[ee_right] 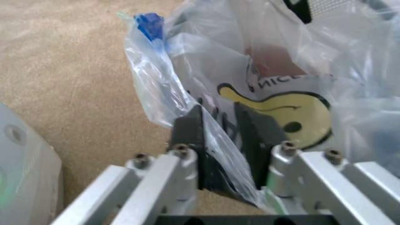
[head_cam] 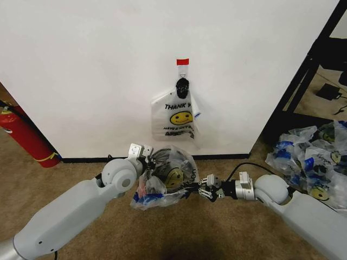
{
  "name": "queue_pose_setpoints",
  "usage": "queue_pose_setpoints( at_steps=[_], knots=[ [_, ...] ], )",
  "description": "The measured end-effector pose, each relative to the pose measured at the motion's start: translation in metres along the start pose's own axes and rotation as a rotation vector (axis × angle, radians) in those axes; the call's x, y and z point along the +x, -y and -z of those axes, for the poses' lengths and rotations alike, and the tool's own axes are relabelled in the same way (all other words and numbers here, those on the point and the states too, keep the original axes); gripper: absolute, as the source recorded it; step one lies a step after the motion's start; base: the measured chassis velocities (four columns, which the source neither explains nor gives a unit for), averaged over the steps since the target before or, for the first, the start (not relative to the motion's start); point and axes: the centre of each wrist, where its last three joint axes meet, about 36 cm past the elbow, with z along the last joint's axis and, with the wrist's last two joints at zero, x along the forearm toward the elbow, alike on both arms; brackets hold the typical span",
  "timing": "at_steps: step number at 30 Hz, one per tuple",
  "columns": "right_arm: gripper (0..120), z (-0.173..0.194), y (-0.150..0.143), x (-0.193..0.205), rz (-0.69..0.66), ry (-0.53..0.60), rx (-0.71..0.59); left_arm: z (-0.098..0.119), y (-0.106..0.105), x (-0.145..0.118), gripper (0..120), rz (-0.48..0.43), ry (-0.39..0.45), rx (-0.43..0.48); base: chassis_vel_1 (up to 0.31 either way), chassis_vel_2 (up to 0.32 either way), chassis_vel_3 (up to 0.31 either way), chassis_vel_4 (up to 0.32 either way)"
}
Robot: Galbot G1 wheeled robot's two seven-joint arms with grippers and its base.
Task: Pick up the garbage bag from the wall and place it over the trash bin.
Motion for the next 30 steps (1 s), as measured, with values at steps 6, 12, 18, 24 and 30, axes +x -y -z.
queue_pose_setpoints(
  at_steps=[6,12,18,24,30],
  knots=[
    [48,-0.003,-0.002,-0.008,0.027,-0.007,-0.003,-0.004,0.001,0.001,4,-0.003,-0.007,0.0,0.0,0.0,0.0,0.0],
    [65,-0.01,-0.001,-0.017,0.045,-0.024,-0.01,-0.002,0.002,0.0,4,-0.004,-0.006,-0.012,0.0,0.0,0.0,0.0],
    [44,-0.012,0.001,-0.024,0.04,-0.01,-0.042,0.0,0.002,0.003,4,-0.009,-0.006,-0.031,0.0,0.0,0.0,0.0],
    [22,-0.014,0.007,-0.024,0.043,-0.021,-0.041,-0.001,0.004,0.003,4,-0.016,-0.006,-0.034,0.0,0.0,0.0,0.0],
    [2,-0.014,0.01,-0.026,0.07,-0.03,-0.029,0.001,0.005,0.003,4,-0.022,-0.005,-0.031,0.0,0.0,0.0,0.0]
  ],
)
